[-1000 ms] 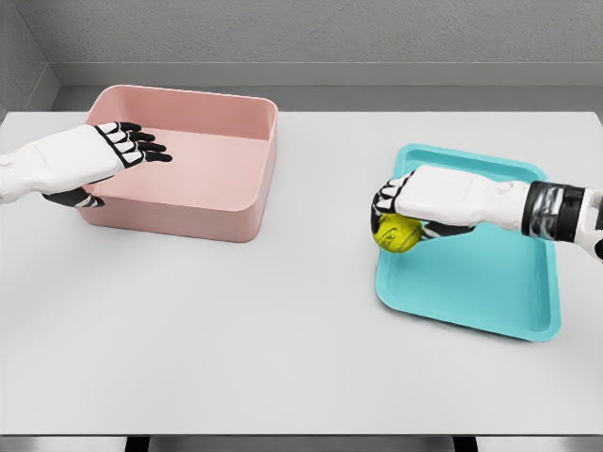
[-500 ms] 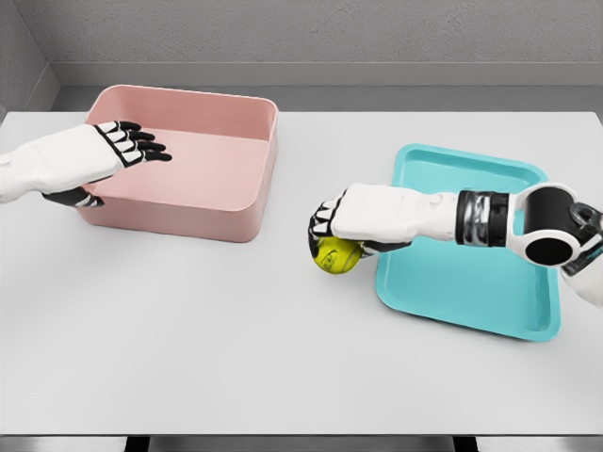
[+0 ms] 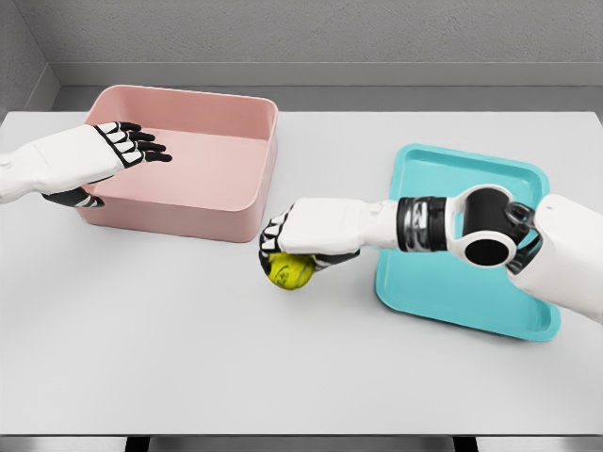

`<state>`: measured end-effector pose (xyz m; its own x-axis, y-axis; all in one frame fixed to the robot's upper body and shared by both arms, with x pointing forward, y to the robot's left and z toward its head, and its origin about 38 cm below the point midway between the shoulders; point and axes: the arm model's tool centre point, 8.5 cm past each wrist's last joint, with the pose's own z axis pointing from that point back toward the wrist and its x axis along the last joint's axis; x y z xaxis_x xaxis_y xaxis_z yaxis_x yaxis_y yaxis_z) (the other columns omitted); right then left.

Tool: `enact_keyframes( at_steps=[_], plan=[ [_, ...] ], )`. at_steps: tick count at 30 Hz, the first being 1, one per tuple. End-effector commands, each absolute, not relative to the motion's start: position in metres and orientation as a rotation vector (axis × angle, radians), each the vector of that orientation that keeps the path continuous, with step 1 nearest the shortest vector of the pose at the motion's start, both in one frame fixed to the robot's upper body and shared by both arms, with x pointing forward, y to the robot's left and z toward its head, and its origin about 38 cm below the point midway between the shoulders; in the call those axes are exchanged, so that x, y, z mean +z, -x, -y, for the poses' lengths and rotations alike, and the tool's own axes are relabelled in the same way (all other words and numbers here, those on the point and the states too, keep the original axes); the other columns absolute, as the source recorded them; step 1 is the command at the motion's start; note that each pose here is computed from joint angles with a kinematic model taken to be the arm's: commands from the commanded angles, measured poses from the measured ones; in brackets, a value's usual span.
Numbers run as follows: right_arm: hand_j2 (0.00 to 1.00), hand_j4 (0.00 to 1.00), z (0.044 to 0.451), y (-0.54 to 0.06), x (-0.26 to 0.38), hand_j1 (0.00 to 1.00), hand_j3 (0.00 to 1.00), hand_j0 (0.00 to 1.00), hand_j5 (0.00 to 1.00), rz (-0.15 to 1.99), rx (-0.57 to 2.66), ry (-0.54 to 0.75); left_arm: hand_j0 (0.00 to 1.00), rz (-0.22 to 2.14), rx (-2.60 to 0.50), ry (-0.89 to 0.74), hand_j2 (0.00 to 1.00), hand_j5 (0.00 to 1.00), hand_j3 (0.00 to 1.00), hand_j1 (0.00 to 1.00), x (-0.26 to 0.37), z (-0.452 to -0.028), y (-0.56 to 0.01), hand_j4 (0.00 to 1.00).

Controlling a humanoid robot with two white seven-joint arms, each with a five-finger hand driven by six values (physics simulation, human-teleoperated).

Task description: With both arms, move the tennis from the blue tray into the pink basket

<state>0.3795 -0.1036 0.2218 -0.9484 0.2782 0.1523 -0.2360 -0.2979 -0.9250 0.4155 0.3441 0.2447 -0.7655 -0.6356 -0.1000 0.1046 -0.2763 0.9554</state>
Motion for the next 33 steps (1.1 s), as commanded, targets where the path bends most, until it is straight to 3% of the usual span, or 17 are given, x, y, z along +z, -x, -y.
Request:
enact_keyframes(
  at_steps=[1,10,12,23,28,33],
  plan=[
    [0.43,0.43,0.086,-0.374,0.213,0.43,0.43,0.43,0.43,1.606,2.295,0.016,1.0,1.508,-2.075,-0.658,1.0,1.0,1.0,1.0,0.245,-0.344,-0.415,1.0],
    [0.44,0.44,0.07,-0.366,0.203,0.44,0.44,0.44,0.44,1.575,2.334,-0.026,1.0,1.509,-2.076,-0.658,1.0,1.0,1.0,1.0,0.246,-0.344,-0.415,1.0],
    [1.0,1.0,0.07,-0.37,0.202,1.0,1.0,1.0,1.0,1.555,2.308,0.003,1.0,1.508,-2.076,-0.656,1.0,1.0,1.0,1.0,0.245,-0.344,-0.415,1.0],
    [1.0,1.0,0.083,-0.381,0.218,1.0,1.0,1.0,1.0,1.577,2.297,0.07,1.0,1.519,-2.096,-0.654,1.0,1.0,1.0,1.0,0.249,-0.34,-0.41,1.0],
    [1.0,1.0,0.154,-0.4,0.266,1.0,1.0,1.0,1.0,1.686,2.244,0.237,1.0,1.567,-2.2,-0.594,1.0,1.0,1.0,1.0,0.25,-0.314,-0.382,1.0],
    [1.0,1.0,0.214,-0.404,0.28,1.0,1.0,1.0,1.0,1.654,2.179,0.365,1.0,1.587,-2.233,-0.524,1.0,1.0,1.0,1.0,0.24,-0.3,-0.366,1.0]
  ],
)
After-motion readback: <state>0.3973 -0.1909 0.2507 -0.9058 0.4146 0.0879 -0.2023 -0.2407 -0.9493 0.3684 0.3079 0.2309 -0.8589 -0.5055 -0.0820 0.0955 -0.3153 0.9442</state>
